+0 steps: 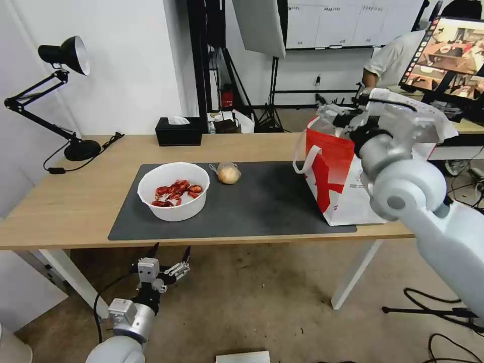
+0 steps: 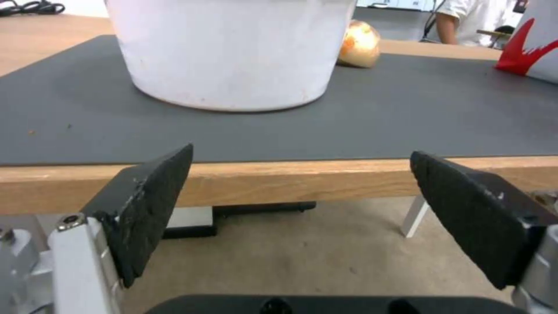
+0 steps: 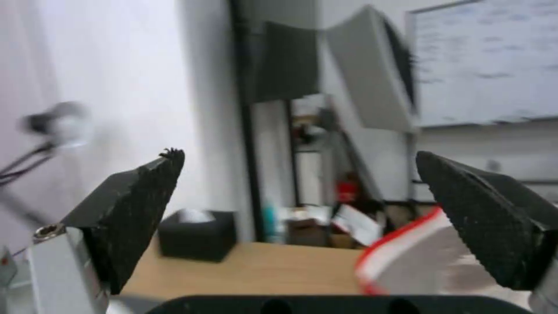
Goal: Pick up the trash from the table and place it into the takeout bag.
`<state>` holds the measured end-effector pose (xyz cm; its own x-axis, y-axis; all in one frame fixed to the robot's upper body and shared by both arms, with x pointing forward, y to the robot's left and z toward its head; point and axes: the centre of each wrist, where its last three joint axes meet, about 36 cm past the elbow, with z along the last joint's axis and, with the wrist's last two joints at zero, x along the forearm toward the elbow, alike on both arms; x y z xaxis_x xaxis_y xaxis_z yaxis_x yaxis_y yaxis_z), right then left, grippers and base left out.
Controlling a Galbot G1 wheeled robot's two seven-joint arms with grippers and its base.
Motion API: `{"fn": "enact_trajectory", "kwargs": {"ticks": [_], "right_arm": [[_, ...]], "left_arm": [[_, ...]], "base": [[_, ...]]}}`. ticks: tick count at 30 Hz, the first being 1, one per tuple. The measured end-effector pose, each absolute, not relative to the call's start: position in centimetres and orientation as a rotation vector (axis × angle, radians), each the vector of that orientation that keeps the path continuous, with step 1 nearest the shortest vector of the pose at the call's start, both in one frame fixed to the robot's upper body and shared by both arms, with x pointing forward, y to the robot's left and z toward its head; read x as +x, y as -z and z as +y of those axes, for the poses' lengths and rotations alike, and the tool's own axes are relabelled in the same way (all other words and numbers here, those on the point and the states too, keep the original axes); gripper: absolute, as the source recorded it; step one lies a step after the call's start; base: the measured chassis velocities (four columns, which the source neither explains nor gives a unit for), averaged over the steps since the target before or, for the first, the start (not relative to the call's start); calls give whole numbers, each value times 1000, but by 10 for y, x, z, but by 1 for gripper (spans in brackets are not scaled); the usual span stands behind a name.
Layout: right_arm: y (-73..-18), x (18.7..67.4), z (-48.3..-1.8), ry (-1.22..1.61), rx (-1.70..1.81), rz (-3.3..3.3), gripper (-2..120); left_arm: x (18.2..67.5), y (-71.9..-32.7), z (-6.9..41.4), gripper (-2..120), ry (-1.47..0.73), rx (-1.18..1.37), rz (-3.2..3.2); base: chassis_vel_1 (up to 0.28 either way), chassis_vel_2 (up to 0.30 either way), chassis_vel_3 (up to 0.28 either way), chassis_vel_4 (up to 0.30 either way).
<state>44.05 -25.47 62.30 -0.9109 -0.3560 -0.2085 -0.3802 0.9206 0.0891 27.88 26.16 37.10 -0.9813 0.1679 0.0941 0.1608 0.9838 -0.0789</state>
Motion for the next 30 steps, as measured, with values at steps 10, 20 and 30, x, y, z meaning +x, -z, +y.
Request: {"fn": "enact_trajectory", "kwargs": {"ticks": [10, 20, 30], "right_arm": [[-568, 383, -252, -80, -696, 2858, 100], [-495, 332, -245, -20, -595, 2936, 100], [-418, 261, -227, 51, -334, 3066, 100]], "left_arm": [[281, -369, 259, 100, -123, -254, -3036], [280, -368, 261, 100, -118, -248, -3037], [280, -365, 261, 100, -119, -240, -3043]], "base": [[0, 0, 0, 0], [0, 0, 0, 0], [0, 0, 0, 0]]}}
